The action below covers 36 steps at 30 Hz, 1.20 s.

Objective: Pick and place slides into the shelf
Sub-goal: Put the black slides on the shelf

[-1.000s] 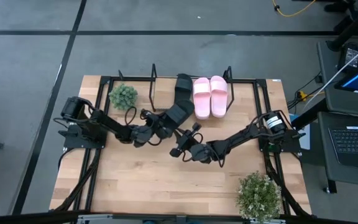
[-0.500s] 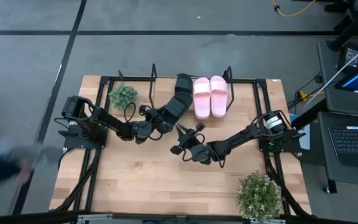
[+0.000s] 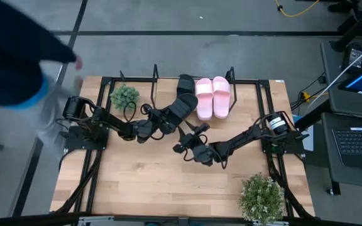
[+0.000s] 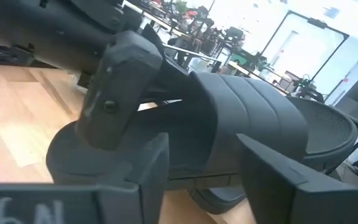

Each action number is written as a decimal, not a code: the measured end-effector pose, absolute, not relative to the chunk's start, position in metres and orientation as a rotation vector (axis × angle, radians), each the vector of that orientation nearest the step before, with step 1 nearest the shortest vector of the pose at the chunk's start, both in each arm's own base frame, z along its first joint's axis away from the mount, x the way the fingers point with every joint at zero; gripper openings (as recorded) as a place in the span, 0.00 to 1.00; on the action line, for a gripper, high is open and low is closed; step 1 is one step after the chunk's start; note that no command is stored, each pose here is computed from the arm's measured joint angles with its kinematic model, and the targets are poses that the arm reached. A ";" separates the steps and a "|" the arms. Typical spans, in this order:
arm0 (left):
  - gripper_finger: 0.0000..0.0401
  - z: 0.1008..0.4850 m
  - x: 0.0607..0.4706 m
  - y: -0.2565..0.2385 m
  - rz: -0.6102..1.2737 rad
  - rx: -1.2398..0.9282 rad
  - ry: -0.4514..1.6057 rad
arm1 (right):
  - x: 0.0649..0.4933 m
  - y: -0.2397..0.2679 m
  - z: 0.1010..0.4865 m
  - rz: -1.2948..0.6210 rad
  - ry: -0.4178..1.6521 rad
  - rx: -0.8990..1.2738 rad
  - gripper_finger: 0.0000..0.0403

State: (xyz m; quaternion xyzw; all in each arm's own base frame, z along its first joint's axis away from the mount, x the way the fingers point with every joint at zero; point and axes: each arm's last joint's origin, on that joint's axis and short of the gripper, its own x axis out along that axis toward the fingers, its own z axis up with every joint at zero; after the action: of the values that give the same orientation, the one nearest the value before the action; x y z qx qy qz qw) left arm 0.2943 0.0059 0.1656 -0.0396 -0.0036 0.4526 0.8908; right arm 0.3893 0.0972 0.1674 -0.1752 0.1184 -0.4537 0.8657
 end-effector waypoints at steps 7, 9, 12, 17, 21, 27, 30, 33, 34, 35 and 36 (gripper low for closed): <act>0.00 0.165 0.295 0.004 0.911 -0.083 -0.005 | 0.392 0.084 0.167 -0.988 0.233 -0.322 0.56; 0.00 0.165 0.295 0.004 0.906 -0.083 -0.004 | 0.393 0.079 0.167 -1.004 0.235 -0.320 0.56; 0.00 0.165 0.295 0.003 0.906 -0.081 -0.002 | 0.394 0.075 0.167 -1.018 0.242 -0.325 0.57; 0.00 0.165 0.295 0.003 0.901 -0.058 0.009 | 0.393 0.075 0.167 -1.029 0.254 -0.344 0.57; 0.00 0.165 0.295 0.002 0.889 -0.059 0.009 | 0.391 0.077 0.167 -1.096 0.290 -0.398 0.55; 0.00 0.165 0.295 0.002 0.877 -0.059 0.010 | 0.390 0.077 0.167 -1.106 0.295 -0.405 0.47; 0.00 0.165 0.296 0.002 0.870 -0.059 0.011 | 0.390 0.077 0.167 -1.106 0.307 -0.425 0.42; 0.00 0.165 0.296 0.002 0.867 -0.060 0.011 | 0.390 0.077 0.167 -1.105 0.307 -0.425 0.36; 0.00 0.165 0.296 0.002 0.864 -0.060 0.011 | 0.390 0.077 0.167 -1.106 0.307 -0.425 0.34; 0.00 0.165 0.296 0.002 0.861 -0.060 0.011 | 0.390 0.077 0.167 -1.105 0.308 -0.426 0.31; 0.00 0.165 0.296 0.001 0.859 -0.060 0.011 | 0.390 0.077 0.167 -1.106 0.308 -0.427 0.29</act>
State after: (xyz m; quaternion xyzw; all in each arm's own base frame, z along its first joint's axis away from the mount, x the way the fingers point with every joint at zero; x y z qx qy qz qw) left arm 0.2958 0.0013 0.1651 -0.0291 0.0055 0.4163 0.9088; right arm 0.3904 0.0771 0.1672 -0.2002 0.1448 -0.5191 0.8182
